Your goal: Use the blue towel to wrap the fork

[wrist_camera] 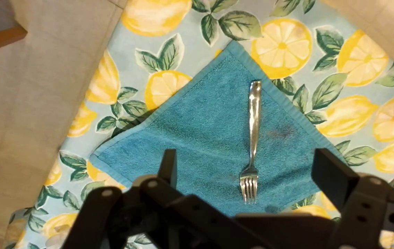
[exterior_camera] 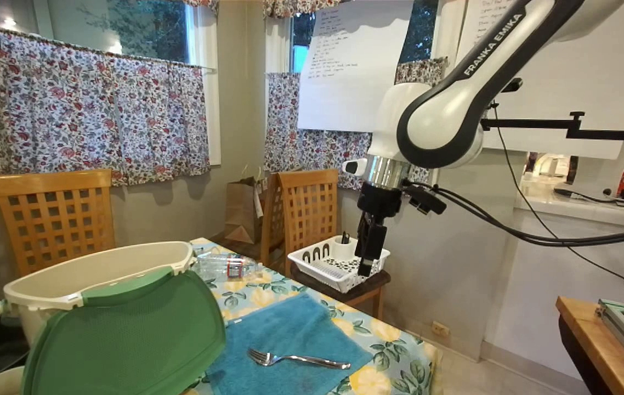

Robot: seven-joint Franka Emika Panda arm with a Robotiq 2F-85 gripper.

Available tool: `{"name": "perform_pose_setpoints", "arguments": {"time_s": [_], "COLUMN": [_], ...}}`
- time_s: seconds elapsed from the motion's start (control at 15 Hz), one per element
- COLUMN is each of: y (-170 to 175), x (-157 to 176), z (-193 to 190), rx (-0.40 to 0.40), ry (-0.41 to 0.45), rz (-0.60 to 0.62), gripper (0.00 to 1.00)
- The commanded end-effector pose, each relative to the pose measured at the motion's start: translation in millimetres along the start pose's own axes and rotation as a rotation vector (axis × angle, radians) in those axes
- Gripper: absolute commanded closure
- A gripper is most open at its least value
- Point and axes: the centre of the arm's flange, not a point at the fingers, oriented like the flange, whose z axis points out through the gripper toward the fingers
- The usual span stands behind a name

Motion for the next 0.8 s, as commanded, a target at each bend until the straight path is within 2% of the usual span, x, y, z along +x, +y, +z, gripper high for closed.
{"name": "perform_pose_setpoints", "arguments": {"time_s": [0.0,0.47,0.73], "y": [15,6,12], "x": [27,44,37], "z": [35,82,93], "rx": [0.023,0.083,0.067], "ry": [-0.003,-0.056,-0.082], "rz": [-0.044,-0.086,-0.082], "gripper": [0.0,0.0,0.0]}}
